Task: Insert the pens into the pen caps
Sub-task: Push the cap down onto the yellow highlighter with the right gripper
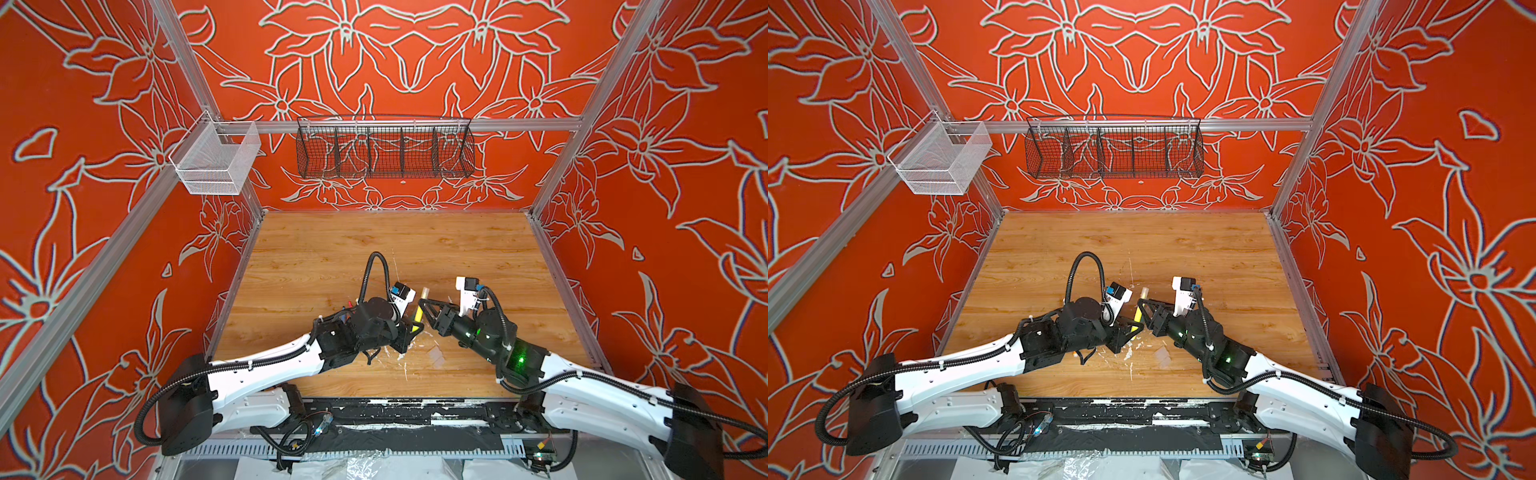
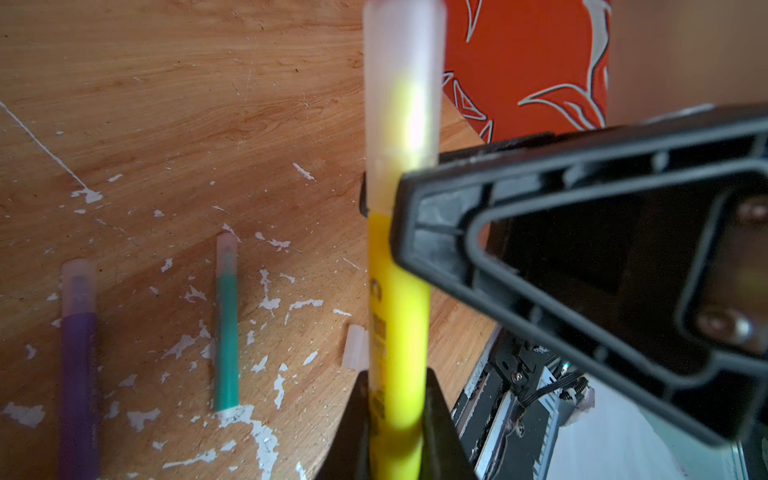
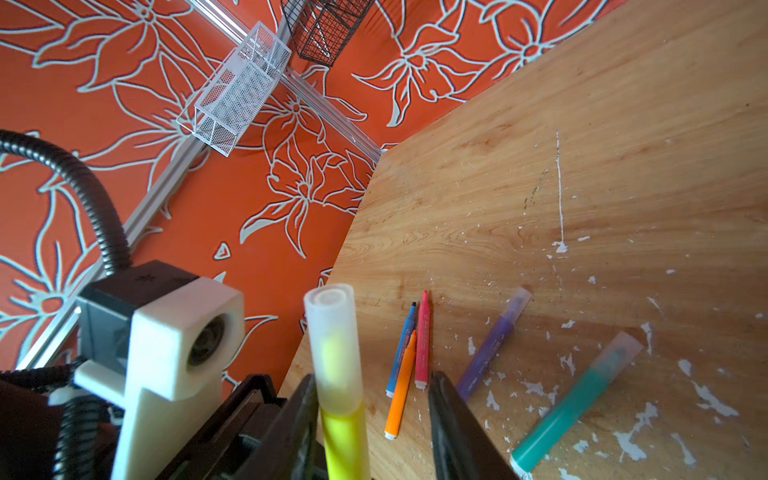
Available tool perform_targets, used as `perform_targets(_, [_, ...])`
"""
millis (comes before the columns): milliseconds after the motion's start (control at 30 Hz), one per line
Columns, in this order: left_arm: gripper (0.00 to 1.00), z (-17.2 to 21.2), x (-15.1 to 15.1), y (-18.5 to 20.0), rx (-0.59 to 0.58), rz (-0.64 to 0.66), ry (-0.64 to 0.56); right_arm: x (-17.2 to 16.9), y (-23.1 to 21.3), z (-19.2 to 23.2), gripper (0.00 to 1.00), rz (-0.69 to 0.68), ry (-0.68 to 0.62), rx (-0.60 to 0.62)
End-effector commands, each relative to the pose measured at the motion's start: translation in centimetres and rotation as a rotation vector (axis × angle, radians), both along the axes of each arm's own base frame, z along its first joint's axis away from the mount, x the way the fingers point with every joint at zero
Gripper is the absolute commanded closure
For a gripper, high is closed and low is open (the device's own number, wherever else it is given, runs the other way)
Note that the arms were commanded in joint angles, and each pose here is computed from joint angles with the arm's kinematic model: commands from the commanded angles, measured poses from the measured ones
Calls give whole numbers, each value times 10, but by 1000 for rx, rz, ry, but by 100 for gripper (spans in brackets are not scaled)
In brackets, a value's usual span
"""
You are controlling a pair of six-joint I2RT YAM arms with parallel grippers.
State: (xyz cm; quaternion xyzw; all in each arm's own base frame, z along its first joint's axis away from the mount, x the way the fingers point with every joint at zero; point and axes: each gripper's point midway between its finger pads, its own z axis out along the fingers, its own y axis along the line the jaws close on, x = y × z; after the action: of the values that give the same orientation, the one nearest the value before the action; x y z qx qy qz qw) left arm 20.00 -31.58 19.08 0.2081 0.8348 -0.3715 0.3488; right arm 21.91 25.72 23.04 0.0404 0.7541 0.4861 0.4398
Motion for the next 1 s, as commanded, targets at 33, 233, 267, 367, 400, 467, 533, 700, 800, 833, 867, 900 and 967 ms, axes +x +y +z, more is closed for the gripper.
perform_targets(33, [100,11,5,4,-13,18,-52,-9,-6,0,46,17,-1,-10])
perform_targets(233, [100,-4,9,10,67,26,-73,-14,-14,13,40,13,-16,13])
perform_targets(267, [100,-5,8,9,70,12,-81,-14,-16,14,40,6,-16,12])
perform_targets(367, [100,-11,6,8,80,-8,-97,-11,-19,14,38,-15,-10,-16])
perform_targets(400, [100,-13,6,8,85,-10,-102,-10,-20,13,37,-19,-11,-28])
perform_targets(467, [100,-16,4,6,101,-23,-110,-9,-20,15,37,-25,-13,-43])
perform_targets(533, [100,-19,1,5,115,-37,-118,-7,-20,19,36,-29,-24,-53])
perform_targets(700, [100,-21,-9,-1,133,-69,-151,0,-27,17,35,-81,-16,-98])
perform_targets(800, [100,-21,-14,-4,127,-90,-166,4,-31,13,36,-109,-6,-121])
perform_targets(833, [100,-20,-15,-5,126,-95,-170,5,-31,11,36,-113,-3,-124])
perform_targets(867, [100,-21,-17,-5,127,-99,-173,5,-31,11,36,-114,-4,-126])
perform_targets(900, [100,-21,-17,-5,127,-102,-176,5,-31,10,37,-115,-2,-130])
perform_targets(967, [100,-21,-18,-5,128,-102,-179,6,-31,10,38,-118,-3,-134])
